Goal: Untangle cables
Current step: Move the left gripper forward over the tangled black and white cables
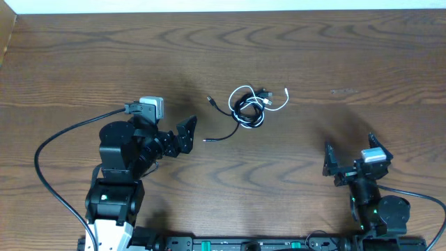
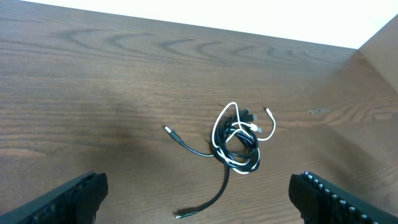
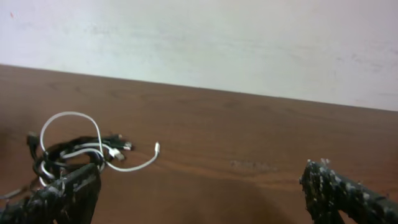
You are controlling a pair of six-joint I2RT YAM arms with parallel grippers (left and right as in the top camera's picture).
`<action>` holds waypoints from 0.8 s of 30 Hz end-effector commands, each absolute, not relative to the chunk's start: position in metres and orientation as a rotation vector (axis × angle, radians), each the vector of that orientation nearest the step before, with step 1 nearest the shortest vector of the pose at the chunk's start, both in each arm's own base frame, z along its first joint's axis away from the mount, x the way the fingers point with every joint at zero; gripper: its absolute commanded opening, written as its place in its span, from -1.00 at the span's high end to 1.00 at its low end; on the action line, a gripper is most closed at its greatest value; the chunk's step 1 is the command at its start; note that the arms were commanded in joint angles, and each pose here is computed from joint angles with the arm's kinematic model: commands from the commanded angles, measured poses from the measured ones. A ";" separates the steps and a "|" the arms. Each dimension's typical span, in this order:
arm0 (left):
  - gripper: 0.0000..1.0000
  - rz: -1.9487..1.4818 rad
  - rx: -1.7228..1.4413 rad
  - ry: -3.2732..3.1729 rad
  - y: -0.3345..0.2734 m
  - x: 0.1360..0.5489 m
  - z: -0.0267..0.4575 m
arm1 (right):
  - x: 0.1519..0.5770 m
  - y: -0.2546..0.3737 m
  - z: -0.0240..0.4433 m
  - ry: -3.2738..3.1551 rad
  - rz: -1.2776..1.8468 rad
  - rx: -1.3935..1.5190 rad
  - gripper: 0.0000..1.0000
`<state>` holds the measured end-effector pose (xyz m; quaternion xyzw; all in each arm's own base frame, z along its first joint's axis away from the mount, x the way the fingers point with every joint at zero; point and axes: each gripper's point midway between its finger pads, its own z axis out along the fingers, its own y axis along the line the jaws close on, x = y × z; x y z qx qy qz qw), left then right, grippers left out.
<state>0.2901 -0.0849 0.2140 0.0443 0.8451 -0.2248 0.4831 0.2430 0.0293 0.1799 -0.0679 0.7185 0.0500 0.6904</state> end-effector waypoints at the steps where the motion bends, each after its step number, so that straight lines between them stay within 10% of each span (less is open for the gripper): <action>1: -0.96 -0.568 0.118 2.049 -0.088 0.294 0.222 | 0.242 0.036 0.209 1.585 0.165 -0.151 -0.99; 14: -0.96 -0.557 0.125 2.259 -0.092 0.342 0.279 | 0.286 0.054 0.302 1.857 0.307 -0.178 -0.99; 24: -0.96 -0.766 0.163 2.416 -0.121 0.378 0.272 | 0.344 0.062 0.290 2.133 0.383 -0.168 -0.99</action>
